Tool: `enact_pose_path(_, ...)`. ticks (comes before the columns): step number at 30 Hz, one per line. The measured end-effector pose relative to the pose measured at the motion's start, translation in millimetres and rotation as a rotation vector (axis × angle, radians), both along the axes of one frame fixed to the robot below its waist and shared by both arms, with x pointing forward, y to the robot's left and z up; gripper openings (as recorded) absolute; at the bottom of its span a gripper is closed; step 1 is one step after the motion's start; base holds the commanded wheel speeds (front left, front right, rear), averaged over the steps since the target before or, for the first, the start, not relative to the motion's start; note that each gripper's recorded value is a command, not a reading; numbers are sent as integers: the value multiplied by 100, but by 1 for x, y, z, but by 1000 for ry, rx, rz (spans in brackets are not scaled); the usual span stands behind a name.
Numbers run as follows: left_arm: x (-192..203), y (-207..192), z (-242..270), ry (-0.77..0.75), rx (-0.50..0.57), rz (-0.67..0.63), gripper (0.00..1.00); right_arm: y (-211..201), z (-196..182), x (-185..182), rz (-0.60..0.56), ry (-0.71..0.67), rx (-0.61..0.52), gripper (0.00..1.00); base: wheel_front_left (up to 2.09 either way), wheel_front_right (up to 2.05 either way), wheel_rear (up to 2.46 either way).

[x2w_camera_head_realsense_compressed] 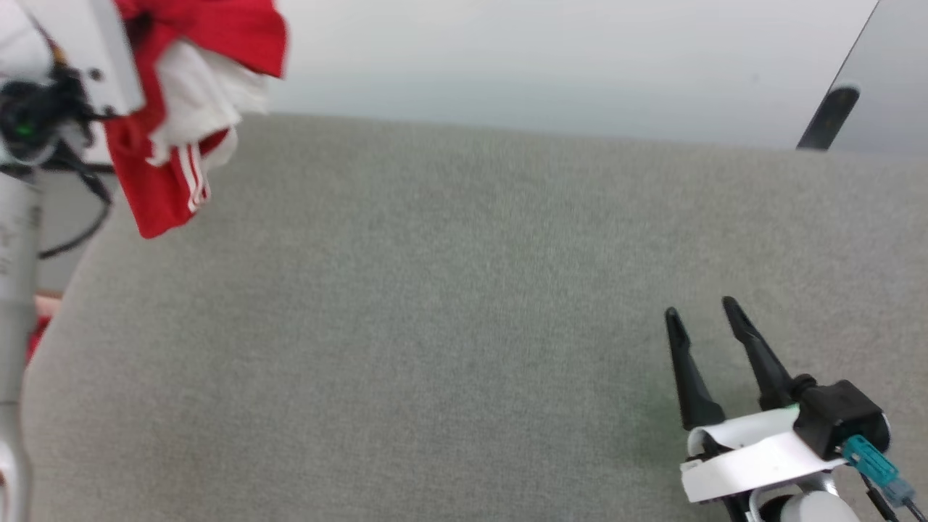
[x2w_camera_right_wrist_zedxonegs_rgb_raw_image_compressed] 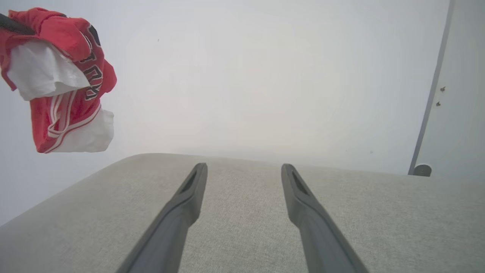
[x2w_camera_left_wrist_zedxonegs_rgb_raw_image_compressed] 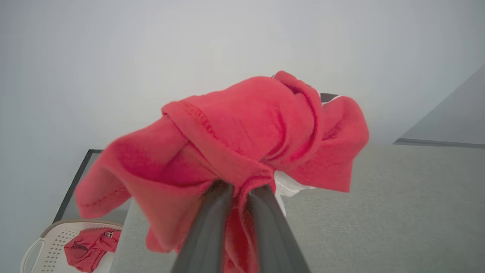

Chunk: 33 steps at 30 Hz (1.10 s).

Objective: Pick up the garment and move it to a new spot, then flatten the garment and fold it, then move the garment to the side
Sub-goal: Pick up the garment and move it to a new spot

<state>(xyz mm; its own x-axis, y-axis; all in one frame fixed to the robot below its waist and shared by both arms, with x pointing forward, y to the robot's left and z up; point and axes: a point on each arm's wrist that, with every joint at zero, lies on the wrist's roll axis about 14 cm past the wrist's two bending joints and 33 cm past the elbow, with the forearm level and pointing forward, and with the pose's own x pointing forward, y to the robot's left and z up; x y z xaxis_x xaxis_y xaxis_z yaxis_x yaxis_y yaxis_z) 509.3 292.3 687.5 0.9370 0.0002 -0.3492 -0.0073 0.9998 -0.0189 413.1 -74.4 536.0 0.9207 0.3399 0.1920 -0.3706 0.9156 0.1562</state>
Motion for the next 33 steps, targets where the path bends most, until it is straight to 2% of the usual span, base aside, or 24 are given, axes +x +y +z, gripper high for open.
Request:
enact_pose_path(6,-20,-42,17,-29,-2,-110,0,-27,20,-9,-81,-54,-6,100,0,0,0)
enact_pose_path(16,-32,-162,-16,54,-90,-409,0,-112,17,-33,-328,-45,-29,100,0,0,0)
enact_pose_path(24,-44,-243,-73,197,-126,-608,0,-161,10,-54,-475,-17,-20,100,0,0,0)
enact_pose_path(33,-62,-280,-179,475,-139,-697,0,-186,-5,-64,-555,36,-2,100,0,0,0)
